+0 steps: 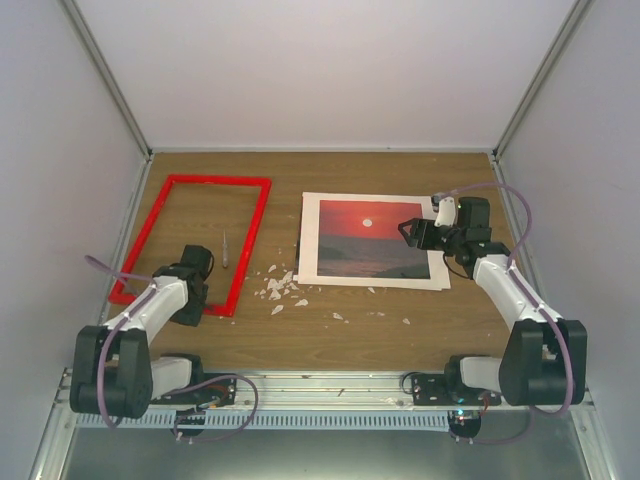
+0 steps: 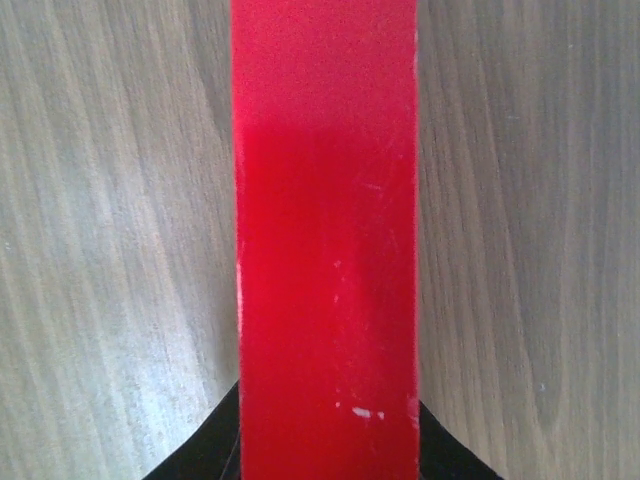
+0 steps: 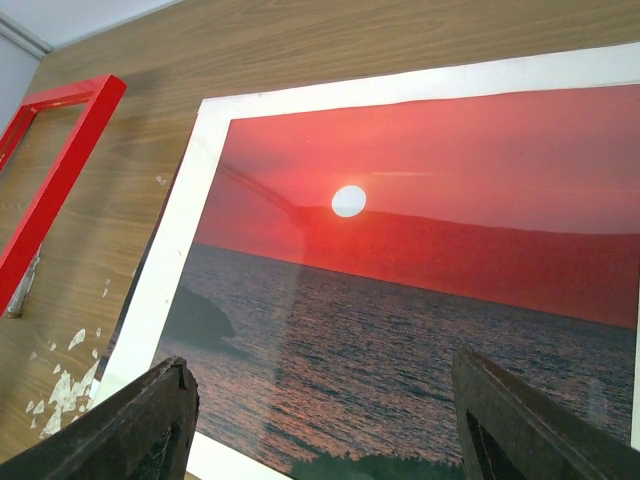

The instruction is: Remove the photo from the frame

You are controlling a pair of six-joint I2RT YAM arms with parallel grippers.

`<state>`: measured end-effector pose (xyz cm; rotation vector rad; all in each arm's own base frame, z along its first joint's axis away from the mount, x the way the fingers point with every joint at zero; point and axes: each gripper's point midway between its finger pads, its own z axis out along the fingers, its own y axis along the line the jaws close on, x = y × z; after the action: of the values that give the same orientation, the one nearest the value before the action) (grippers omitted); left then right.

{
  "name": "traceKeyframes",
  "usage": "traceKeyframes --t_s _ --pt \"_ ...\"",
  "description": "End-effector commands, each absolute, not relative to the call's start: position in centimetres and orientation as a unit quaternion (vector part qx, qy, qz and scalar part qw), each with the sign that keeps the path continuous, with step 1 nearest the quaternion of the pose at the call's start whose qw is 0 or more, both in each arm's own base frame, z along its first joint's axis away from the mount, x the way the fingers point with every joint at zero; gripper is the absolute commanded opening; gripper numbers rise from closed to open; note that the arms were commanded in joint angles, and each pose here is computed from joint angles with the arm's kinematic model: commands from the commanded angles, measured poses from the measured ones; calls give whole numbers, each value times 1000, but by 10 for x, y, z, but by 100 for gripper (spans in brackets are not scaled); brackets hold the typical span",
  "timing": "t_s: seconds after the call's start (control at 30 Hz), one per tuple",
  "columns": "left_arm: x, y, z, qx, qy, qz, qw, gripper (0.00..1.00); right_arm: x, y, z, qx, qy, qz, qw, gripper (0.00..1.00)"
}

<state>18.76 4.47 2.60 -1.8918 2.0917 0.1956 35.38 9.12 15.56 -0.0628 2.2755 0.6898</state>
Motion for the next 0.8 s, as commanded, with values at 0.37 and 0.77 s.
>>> traceKeyframes --t_s 0.37,0.77 --pt "218 44 22 -691 700 43 174 37 352 96 153 -30 886 278 370 71" --pt "232 39 42 -649 738 21 184 67 350 100 151 -36 891 269 364 71"
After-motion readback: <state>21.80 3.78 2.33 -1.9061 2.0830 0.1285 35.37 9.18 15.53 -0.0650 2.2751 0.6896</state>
